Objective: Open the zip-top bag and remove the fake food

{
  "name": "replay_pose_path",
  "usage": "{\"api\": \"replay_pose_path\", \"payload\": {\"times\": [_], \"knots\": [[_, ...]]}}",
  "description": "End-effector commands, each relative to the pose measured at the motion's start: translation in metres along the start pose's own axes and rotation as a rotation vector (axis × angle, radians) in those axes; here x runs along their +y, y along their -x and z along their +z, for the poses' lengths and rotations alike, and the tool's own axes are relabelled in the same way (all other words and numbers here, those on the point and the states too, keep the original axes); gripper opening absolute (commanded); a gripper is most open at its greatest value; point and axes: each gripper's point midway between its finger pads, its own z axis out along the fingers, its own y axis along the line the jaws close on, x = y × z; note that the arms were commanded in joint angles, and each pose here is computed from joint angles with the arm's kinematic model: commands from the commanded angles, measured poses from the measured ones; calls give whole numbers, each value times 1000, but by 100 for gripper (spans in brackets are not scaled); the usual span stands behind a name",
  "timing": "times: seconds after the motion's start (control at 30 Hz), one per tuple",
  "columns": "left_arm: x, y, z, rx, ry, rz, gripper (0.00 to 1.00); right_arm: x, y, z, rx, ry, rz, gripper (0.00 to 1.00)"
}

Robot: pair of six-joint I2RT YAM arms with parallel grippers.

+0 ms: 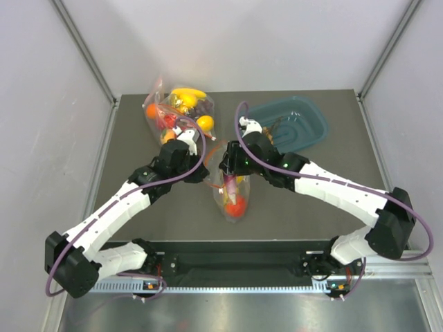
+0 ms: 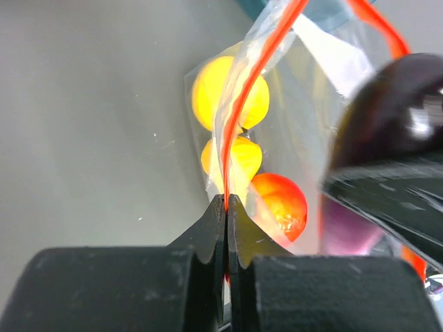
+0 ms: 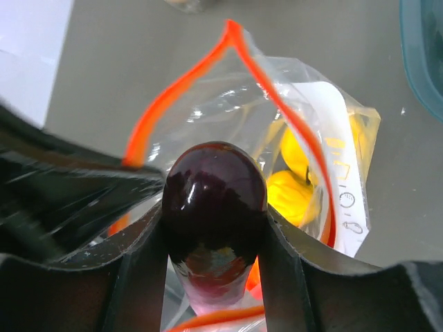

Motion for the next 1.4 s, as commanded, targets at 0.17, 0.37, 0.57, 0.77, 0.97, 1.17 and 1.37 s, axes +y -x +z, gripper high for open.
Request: {"api": "replay_pose_path", "payload": {"times": [0.17, 0.37, 0.57, 0.77, 0.97, 1.17, 1.37], "knots": [[-14, 10, -3, -27, -68, -5, 0, 30, 66, -49, -251, 93, 29, 28], [-20, 8, -2, -16, -109, 16, 0, 31, 85, -50, -323, 76, 43, 28], [-21, 6, -2, -8, -117, 17, 0, 35, 117, -64, -434, 69, 71, 29], [-21, 2, 1, 7, -123, 17, 0, 32, 152, -87, -522, 84, 115, 28], [-22, 3, 1, 3, -129, 26, 0, -5, 175, -99, -575, 20, 152, 28], [-22, 2, 1, 8, -132, 29, 0, -85, 202, -109, -631, -143, 177, 28], [-22, 1, 3, 15, -132, 36, 0, -160, 214, -107, -639, -296, 181, 28]]}}
